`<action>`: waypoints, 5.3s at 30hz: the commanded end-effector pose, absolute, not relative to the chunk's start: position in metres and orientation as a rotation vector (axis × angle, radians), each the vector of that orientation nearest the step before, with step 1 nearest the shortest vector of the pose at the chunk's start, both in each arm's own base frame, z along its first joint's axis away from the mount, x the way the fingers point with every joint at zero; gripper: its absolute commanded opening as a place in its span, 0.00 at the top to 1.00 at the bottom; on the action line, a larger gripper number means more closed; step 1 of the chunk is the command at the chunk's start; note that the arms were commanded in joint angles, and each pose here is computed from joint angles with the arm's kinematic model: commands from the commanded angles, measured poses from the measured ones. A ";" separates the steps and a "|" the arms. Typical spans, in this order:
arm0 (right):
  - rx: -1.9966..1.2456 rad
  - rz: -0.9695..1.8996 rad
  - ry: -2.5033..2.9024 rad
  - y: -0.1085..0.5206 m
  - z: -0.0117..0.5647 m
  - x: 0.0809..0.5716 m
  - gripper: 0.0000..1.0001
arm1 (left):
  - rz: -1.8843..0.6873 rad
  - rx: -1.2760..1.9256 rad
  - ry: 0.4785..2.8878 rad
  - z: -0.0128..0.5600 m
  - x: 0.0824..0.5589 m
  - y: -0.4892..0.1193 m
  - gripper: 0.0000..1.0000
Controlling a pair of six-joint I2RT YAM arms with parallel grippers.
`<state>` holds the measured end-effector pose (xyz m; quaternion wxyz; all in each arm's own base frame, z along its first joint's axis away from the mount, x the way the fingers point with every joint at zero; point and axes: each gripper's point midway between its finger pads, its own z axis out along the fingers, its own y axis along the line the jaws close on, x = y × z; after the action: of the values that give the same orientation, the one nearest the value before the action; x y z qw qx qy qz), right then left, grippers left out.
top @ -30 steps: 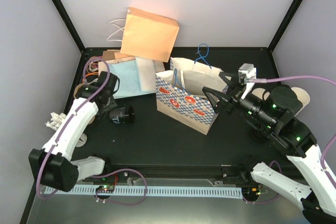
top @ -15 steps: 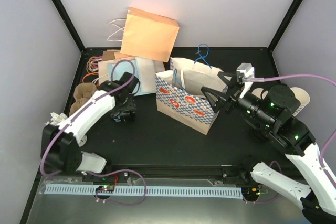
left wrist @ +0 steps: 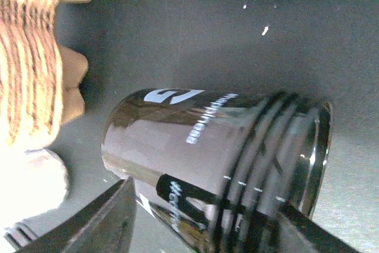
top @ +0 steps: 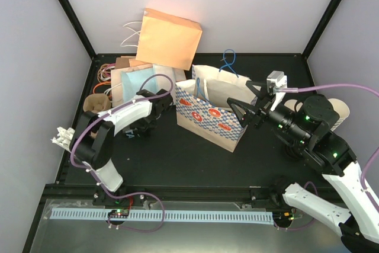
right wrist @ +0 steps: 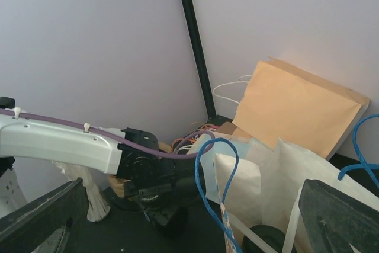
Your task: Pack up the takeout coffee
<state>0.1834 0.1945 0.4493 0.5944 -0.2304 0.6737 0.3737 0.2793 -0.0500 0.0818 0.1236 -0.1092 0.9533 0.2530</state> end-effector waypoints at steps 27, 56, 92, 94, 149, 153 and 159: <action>-0.543 0.852 1.537 0.189 0.458 0.177 0.00 | 0.140 -0.619 2.671 0.143 0.270 0.000 0.92; -0.545 0.857 1.530 0.189 0.462 0.176 0.00 | 0.777 0.071 2.670 0.089 0.265 -0.099 0.23; -0.584 0.852 1.539 0.195 0.462 0.178 0.00 | -0.060 -0.729 2.664 0.114 0.283 0.031 0.98; -0.586 0.851 1.543 0.195 0.462 0.178 0.00 | -0.074 -0.797 2.646 0.110 0.282 0.039 0.99; -0.311 0.451 1.870 0.161 0.385 0.246 0.00 | -0.897 0.121 1.961 0.308 0.281 -0.146 0.01; -0.226 0.403 1.807 0.144 0.355 0.249 0.00 | -0.941 0.119 1.899 0.291 0.273 -0.155 0.01; 0.045 0.256 1.721 0.090 0.322 0.248 0.00 | -0.913 0.174 1.906 0.258 0.268 -0.173 0.01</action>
<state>0.2388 0.1314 0.3030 0.5756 -0.0961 0.7969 0.1562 0.2608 -0.1655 0.2356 0.4275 0.0501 0.8181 -0.3814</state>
